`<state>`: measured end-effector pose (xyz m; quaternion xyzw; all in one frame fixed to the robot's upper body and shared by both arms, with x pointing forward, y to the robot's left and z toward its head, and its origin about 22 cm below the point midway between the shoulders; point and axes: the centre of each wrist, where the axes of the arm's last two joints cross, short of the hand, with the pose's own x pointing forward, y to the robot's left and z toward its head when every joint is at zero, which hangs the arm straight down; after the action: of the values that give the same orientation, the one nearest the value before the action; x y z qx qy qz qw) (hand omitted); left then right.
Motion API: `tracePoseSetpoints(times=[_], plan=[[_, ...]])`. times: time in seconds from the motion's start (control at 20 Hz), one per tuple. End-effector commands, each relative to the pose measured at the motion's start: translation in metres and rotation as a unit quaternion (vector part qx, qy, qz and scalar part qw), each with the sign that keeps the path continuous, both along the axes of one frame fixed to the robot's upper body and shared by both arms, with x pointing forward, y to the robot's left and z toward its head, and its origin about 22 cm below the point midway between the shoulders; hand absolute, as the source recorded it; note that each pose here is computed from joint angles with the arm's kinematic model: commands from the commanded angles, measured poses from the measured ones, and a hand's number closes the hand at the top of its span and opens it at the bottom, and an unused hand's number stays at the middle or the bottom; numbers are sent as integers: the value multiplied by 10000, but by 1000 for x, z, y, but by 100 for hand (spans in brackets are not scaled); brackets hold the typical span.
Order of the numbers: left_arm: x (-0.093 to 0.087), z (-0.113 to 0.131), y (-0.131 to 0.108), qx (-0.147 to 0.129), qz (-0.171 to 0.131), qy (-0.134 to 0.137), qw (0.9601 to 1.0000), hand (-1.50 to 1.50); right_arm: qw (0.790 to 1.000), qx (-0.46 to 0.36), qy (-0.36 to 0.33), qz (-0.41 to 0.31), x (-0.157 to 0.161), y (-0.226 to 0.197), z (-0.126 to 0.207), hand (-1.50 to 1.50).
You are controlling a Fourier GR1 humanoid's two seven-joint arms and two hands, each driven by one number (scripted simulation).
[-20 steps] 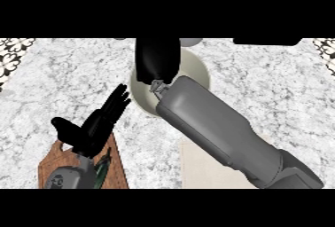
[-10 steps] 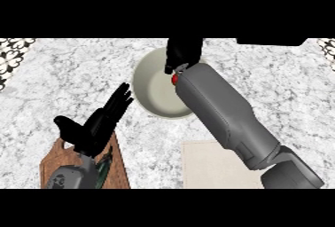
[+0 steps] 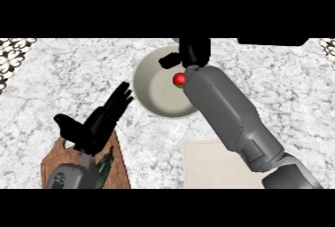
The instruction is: Pick the tomato from the placemat and place it in the bowl
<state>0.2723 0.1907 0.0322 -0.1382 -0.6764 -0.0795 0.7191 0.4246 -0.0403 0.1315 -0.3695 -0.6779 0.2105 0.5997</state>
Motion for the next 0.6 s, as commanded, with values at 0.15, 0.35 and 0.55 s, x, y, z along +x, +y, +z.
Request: tracePoseSetpoints(times=[0.15, 0.35, 0.55], plan=[[-5, -7, 6, -97, 90, 124, 9998, 0, 9704, 1853, -1469, 487, -28, -10, 8, -150], [-12, -19, 18, -15, 370, 229, 9991, 0, 9466, 2424, -1843, 1059, -75, 0, 14, -150], [-10, -20, 21, -6, 514, 236, 9984, 0, 9239, 2901, -1988, 1509, -133, 0, 7, -150]])
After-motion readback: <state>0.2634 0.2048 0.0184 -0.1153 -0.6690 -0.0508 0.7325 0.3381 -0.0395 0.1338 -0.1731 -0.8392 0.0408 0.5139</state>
